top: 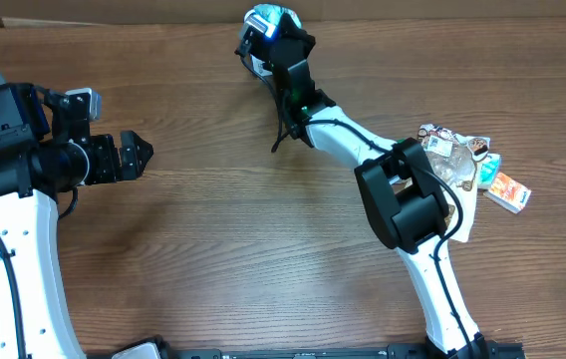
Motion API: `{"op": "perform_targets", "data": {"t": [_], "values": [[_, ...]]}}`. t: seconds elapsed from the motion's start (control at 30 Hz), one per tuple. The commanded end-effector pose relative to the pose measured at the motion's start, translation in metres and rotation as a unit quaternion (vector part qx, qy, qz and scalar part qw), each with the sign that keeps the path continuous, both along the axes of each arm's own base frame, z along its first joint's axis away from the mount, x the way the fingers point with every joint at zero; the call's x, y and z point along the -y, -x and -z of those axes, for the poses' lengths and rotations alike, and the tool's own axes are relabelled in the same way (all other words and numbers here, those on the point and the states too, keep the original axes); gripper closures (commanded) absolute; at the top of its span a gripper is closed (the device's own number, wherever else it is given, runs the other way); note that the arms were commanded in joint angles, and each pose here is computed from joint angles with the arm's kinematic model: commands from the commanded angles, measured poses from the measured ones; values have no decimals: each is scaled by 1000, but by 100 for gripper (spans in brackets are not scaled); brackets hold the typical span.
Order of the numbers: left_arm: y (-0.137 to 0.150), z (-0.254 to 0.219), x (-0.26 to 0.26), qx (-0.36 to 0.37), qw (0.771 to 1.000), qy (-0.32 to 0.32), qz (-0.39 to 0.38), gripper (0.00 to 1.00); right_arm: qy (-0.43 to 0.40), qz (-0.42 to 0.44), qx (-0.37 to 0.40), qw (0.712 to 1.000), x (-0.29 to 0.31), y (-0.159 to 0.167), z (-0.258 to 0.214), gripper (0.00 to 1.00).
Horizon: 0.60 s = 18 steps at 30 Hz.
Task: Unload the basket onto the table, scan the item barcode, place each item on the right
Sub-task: 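Hold the teal pack in front of the white scanner, then carry the teal pack right and release it onto the pile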
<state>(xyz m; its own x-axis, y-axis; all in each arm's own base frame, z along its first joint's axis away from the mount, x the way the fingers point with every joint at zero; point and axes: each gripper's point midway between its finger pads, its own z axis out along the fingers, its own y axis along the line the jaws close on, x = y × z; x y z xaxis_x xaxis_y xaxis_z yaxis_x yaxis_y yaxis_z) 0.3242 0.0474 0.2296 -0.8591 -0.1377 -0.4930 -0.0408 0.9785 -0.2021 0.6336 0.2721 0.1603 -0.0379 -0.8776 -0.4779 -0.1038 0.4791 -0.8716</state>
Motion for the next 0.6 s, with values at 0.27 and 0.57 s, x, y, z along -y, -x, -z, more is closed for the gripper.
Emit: {"op": "perform_targets", "data": {"t": [0.27, 0.57], "values": [[-1, -3, 1, 5, 1000, -5, 8, 0, -221, 29, -28, 974, 27, 53, -148, 96], [-1, -3, 1, 5, 1000, -5, 8, 0, -535, 72, -273, 796, 76, 198, -199, 96]]}}
